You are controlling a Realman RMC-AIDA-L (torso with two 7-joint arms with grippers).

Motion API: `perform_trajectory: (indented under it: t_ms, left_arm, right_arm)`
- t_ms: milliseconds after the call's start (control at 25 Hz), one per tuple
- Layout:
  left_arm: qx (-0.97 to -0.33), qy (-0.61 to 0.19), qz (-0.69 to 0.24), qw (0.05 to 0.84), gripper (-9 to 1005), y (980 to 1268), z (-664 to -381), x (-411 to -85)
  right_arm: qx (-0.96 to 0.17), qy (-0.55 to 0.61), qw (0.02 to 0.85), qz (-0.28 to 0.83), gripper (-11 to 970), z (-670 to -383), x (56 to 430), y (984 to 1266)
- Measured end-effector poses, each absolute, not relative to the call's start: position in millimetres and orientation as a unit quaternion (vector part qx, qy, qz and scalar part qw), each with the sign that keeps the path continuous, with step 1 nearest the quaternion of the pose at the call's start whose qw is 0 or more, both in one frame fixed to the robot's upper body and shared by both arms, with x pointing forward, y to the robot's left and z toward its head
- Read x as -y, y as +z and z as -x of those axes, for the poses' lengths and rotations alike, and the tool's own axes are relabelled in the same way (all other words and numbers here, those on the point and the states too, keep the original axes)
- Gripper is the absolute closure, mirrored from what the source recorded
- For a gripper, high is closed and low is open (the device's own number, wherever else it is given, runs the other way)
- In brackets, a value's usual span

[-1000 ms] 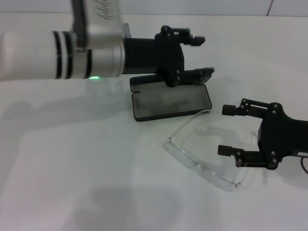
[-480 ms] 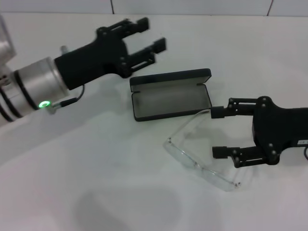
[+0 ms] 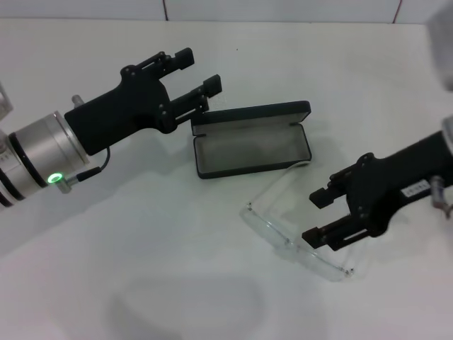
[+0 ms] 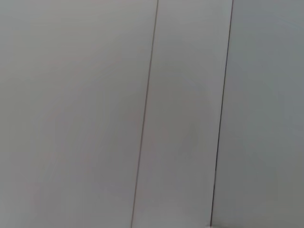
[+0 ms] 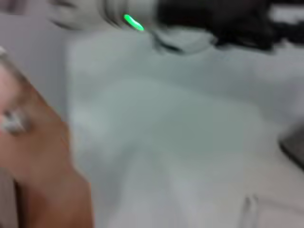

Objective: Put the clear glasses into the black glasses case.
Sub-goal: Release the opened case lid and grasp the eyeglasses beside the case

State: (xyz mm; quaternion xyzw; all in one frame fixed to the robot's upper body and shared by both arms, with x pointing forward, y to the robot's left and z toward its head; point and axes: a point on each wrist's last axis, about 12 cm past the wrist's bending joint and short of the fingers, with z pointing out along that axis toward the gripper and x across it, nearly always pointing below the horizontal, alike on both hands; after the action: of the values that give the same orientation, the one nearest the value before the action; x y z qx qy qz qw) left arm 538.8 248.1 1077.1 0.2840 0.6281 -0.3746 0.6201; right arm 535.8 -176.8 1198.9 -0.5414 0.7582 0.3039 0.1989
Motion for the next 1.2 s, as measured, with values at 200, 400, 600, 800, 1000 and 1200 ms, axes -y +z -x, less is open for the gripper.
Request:
perform_trajectory:
  t_ms: [200, 400, 600, 800, 1000, 1200]
  left_arm:
    - [-0.631, -0.371, -0.295, 0.614, 303, 1073.2, -536.5, -247.9]
    - [-0.632, -0.370, -0.306, 0.608, 303, 1072.1, -536.2, -246.2]
    - [-0.632, -0.368, -0.311, 0.607, 303, 1072.7, -536.8, -246.2]
    - [-0.629, -0.368, -0.319, 0.606, 303, 1074.3, -538.7, -244.3]
    - [-0.628, -0.370, -0.322, 0.604, 303, 1075.4, -539.5, -243.0]
    - [-0.625, -0.371, -0.325, 0.605, 303, 1075.7, -539.2, -242.0]
  right_arm:
    - [-0.809, 0.198, 0.137, 0.537, 302, -543.9, 137.6, 1199.0]
    - [-0.808, 0.178, 0.114, 0.549, 299, -539.3, 119.1, 1194.8]
    - [-0.811, 0.165, 0.104, 0.552, 301, -535.6, 108.5, 1183.3]
    - [-0.817, 0.159, 0.096, 0.547, 317, -536.9, 104.7, 1170.6]
    - [-0.815, 0.149, 0.088, 0.553, 332, -536.4, 97.3, 1163.3]
    - [-0.814, 0.144, 0.087, 0.556, 348, -536.9, 92.9, 1156.0]
